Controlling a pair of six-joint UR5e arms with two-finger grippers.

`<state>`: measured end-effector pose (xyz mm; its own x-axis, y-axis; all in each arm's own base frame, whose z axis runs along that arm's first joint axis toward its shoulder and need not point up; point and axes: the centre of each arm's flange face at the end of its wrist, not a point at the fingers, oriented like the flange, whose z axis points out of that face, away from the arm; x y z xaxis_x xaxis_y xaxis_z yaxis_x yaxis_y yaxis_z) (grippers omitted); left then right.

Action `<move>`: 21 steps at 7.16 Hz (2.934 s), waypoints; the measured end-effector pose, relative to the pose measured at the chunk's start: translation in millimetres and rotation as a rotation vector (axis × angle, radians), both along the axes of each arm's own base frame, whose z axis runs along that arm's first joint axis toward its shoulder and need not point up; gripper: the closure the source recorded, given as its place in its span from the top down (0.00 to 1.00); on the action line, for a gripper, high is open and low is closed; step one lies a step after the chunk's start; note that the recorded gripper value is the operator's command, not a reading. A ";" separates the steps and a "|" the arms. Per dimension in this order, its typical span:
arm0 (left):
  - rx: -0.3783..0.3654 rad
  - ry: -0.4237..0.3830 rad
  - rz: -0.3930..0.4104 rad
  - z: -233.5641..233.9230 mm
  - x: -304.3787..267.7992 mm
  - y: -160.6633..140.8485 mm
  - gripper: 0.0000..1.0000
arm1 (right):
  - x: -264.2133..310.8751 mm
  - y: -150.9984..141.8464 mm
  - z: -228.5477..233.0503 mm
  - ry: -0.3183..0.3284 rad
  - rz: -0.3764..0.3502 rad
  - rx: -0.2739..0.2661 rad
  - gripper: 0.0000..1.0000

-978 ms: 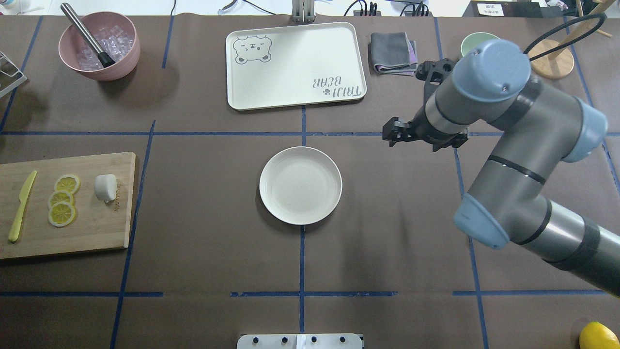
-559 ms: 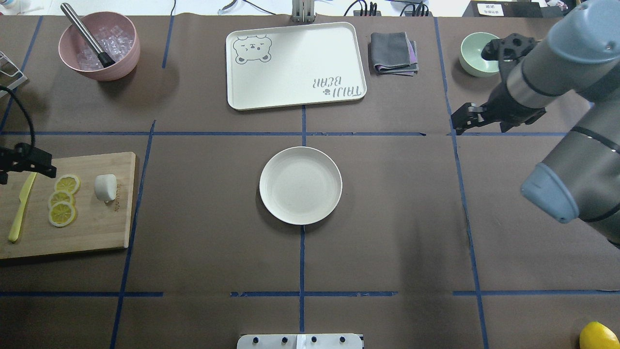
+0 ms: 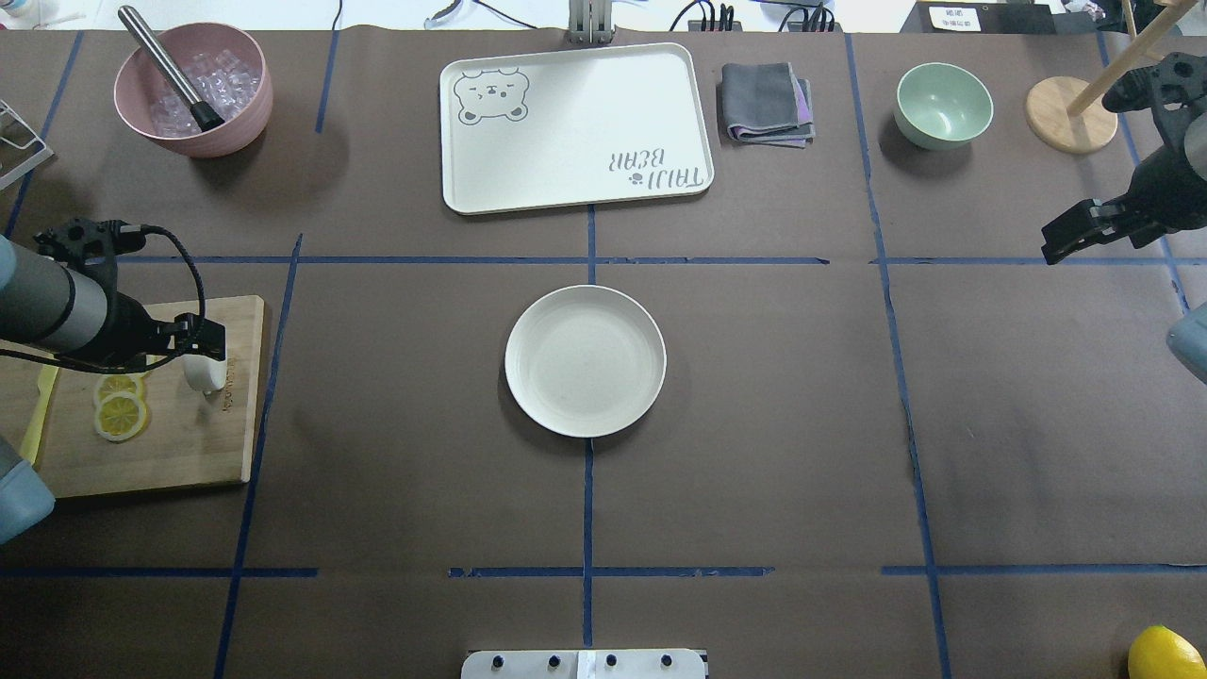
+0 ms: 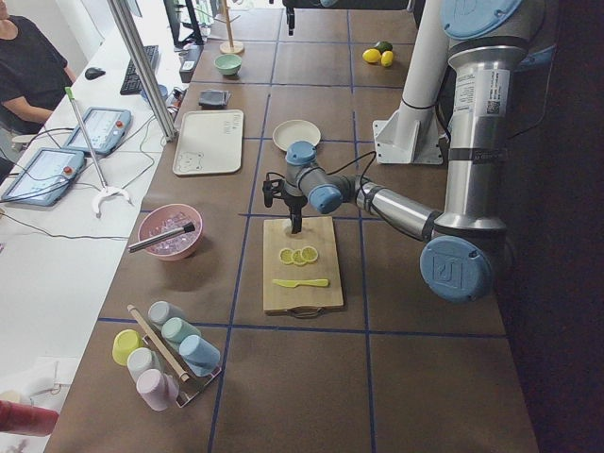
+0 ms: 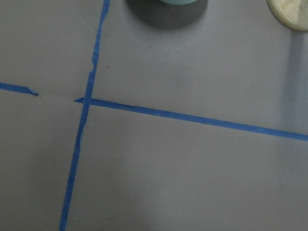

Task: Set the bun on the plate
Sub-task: 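Grasp the white bun on the cutting board with the left gripper, then carry the bun with the left gripper over the white plate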

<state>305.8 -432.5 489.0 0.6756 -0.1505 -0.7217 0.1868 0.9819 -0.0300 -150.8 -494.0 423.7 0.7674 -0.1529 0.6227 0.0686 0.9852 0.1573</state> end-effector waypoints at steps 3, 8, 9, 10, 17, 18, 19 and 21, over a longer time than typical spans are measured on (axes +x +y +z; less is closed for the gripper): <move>-0.002 -0.010 0.012 12.8 18.9 -4.2 0.91 | 10.9 0.9 6.5 0.004 0.005 -0.002 1.00; 0.003 -0.006 0.022 9.2 21.5 0.4 0.43 | 13.6 0.8 7.5 0.006 0.013 -0.006 1.00; 0.006 -0.006 0.023 8.2 20.4 1.5 0.41 | 13.6 0.8 7.4 0.006 0.014 -0.006 1.00; 0.007 -0.005 0.022 7.4 19.3 1.8 0.38 | 13.7 0.8 7.5 0.006 0.015 -0.007 1.00; -0.001 -0.002 0.022 -148.2 31.1 -3.0 0.37 | 16.6 2.3 6.6 0.001 0.017 -0.006 1.00; -0.020 -0.007 0.028 -198.2 59.2 2.4 0.37 | 23.6 5.1 13.8 -0.010 0.015 -0.013 1.00; -0.036 -0.004 0.028 -241.2 101.3 16.9 0.37 | 37.6 10.9 32.8 -0.032 0.016 -0.013 1.00; -0.047 0.001 0.016 -298.9 176.7 24.1 0.37 | 76.9 22.5 99.4 -0.071 0.045 0.004 1.00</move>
